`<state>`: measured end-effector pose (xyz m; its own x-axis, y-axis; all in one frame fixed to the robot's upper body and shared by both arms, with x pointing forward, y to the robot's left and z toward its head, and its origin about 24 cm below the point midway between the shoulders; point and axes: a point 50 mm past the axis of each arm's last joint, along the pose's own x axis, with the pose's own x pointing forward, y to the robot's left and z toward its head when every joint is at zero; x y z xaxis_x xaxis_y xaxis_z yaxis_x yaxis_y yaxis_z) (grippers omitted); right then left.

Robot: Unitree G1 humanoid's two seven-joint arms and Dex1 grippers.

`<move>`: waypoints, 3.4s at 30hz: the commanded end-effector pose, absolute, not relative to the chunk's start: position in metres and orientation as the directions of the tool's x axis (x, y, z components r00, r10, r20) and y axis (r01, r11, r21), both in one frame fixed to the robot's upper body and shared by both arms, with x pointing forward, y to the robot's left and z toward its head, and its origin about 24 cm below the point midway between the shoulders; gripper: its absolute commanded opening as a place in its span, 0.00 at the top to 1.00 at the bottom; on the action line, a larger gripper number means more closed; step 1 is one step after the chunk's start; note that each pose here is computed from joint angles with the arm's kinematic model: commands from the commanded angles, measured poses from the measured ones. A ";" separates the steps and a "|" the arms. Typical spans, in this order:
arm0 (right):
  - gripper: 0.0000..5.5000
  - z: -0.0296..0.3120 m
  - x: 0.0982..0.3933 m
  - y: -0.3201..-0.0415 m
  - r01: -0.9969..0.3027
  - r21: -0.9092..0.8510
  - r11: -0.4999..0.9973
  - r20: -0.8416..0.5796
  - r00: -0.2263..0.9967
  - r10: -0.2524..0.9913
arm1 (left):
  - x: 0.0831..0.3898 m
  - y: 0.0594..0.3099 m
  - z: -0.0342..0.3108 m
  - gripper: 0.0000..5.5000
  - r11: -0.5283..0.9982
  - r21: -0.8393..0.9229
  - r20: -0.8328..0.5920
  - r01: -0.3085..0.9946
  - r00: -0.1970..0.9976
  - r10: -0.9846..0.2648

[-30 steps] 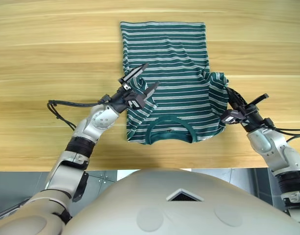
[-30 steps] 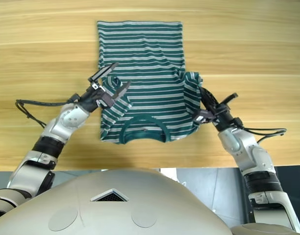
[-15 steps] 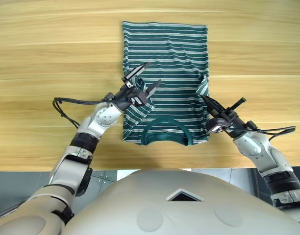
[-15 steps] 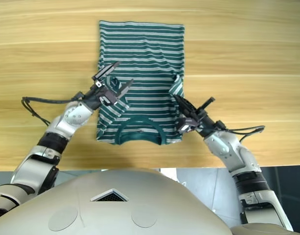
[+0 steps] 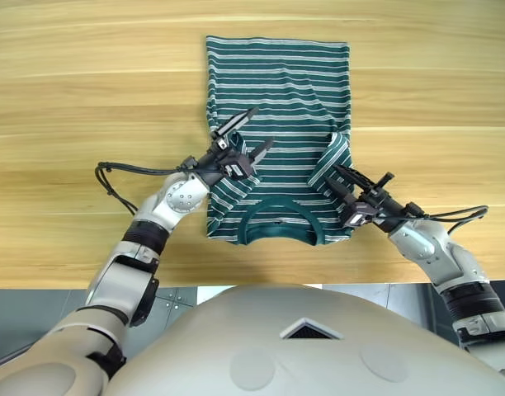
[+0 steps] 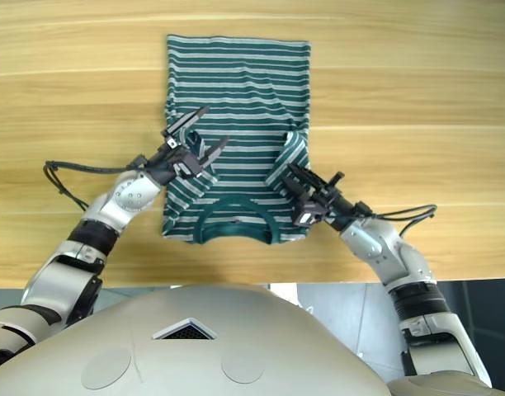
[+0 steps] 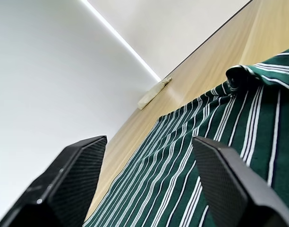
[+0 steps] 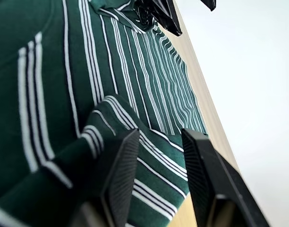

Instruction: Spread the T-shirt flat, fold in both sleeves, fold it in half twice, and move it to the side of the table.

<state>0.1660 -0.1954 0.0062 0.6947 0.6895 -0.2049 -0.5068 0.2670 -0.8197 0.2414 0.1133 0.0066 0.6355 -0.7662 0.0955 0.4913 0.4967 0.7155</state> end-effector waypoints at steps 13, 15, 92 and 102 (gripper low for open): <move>0.53 -0.014 0.163 -0.226 -0.686 -0.713 0.146 -0.464 0.617 0.636 | 0.257 0.141 0.020 0.39 0.430 0.782 0.038 0.452 0.654 -0.756; 0.53 -0.011 0.166 -0.225 -0.679 -0.718 0.152 -0.445 0.616 0.650 | 0.257 0.146 0.020 0.39 0.422 0.786 0.025 0.451 0.661 -0.750; 0.53 0.033 0.087 -0.282 -0.750 -0.658 0.065 -0.634 0.599 0.490 | 0.164 0.199 -0.006 1.00 -0.061 0.453 -0.566 0.889 0.234 -0.790; 0.53 0.028 0.105 -0.260 -0.730 -0.680 0.062 -0.566 0.577 0.588 | 0.168 0.188 -0.011 1.00 -0.057 0.459 -0.545 0.887 0.230 -0.806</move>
<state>0.1034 -0.2598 0.0336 0.5942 0.5966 -0.5394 -0.7124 0.0790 -0.6973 0.1752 0.1835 0.0102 0.2552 -0.8591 -0.4436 0.8445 -0.0254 0.5350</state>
